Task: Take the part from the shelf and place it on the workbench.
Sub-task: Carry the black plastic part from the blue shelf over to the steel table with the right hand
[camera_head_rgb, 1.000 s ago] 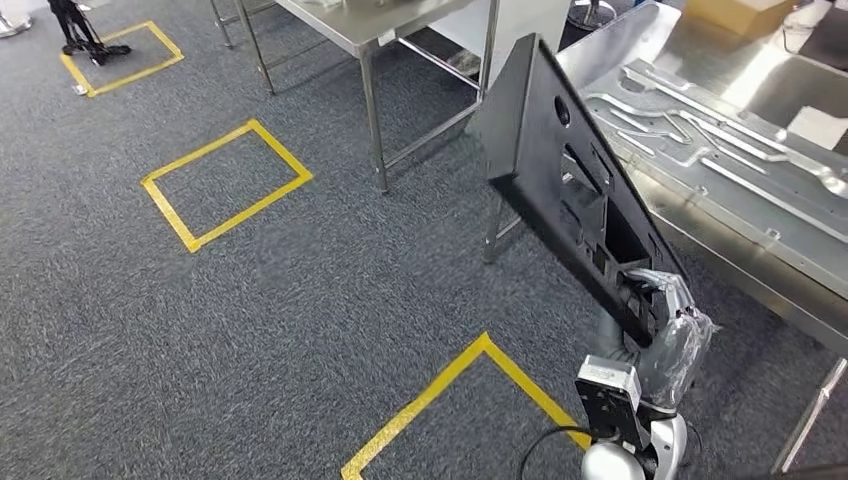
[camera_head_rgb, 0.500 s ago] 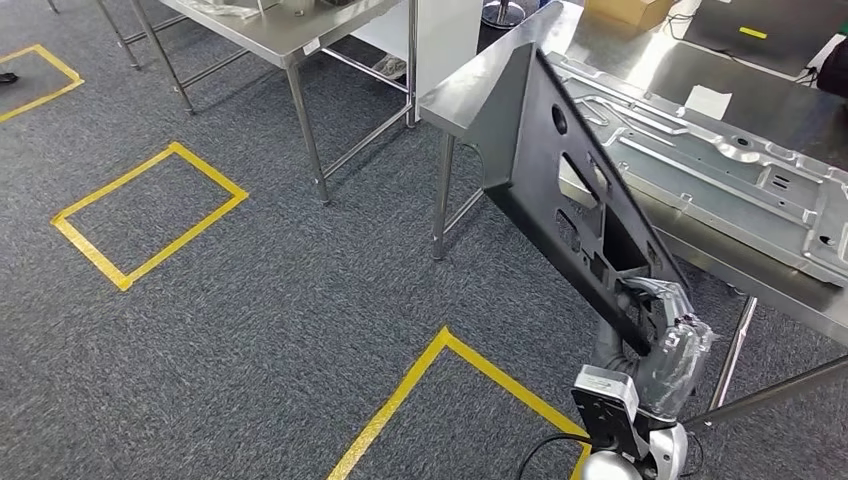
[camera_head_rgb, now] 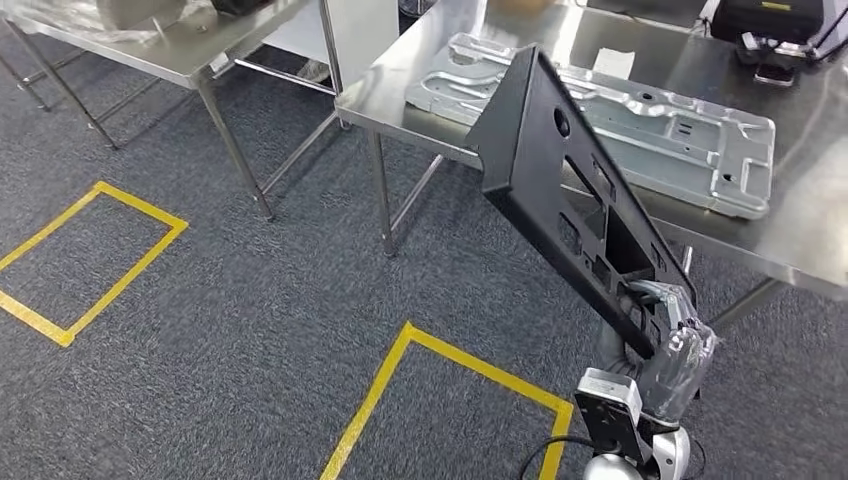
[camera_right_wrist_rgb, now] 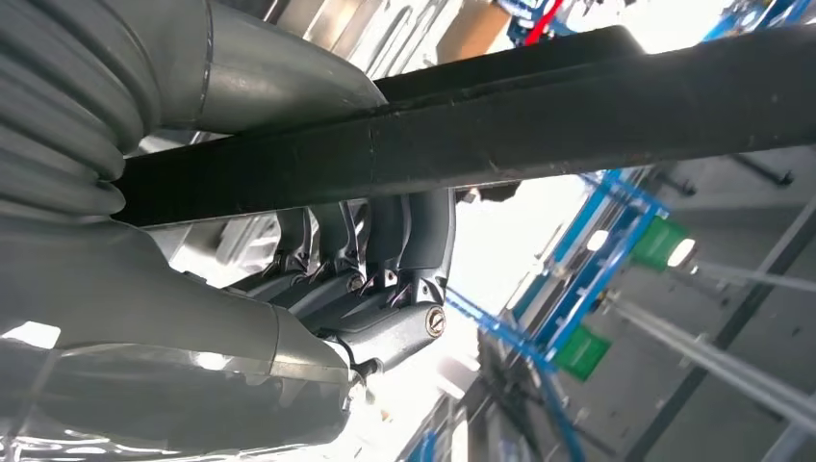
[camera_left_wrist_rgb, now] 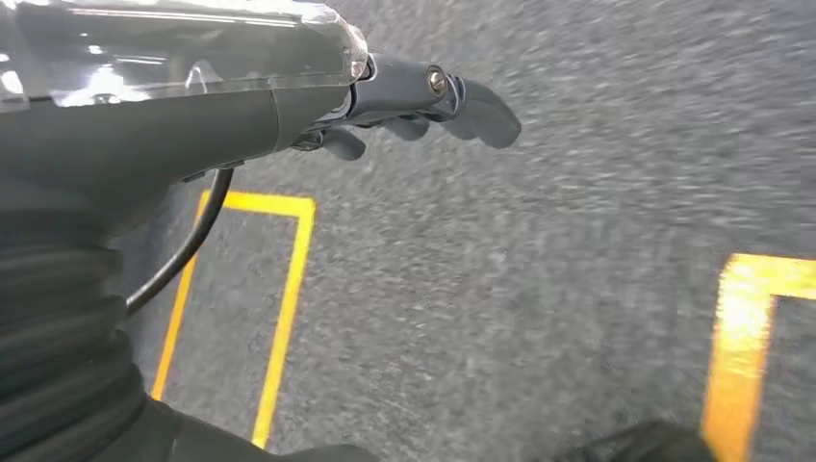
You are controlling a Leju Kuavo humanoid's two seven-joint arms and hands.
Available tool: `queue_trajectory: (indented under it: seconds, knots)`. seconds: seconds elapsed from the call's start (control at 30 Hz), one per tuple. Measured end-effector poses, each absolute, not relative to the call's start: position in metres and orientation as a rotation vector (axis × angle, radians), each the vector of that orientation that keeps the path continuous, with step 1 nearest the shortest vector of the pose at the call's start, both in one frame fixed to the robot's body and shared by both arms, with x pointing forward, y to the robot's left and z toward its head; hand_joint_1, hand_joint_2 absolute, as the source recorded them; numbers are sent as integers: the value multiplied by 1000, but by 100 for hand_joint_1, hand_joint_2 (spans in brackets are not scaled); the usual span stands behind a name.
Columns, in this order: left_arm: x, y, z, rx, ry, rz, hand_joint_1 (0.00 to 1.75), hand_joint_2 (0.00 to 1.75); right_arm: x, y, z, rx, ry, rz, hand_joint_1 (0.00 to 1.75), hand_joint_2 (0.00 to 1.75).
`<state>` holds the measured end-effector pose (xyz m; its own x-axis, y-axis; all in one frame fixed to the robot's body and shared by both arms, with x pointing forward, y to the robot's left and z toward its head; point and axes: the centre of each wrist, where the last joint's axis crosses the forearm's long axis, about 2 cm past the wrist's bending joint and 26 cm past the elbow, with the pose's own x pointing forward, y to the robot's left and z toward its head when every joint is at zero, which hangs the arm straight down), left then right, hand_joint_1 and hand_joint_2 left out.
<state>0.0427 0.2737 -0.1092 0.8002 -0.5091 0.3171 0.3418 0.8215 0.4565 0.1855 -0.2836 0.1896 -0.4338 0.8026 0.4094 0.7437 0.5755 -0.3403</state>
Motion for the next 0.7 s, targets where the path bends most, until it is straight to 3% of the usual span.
queue_trajectory:
  seconds: [0.43, 0.7]
  knots:
    - [40, 276, -111, 223, -557, -187, 0, 175, 179, -280, 185, -1126, -2293, 47, 175, 175]
    - [38, 275, -111, 219, -556, -152, 0, 175, 178, -274, 184, -1039, -2299, 2, 175, 175]
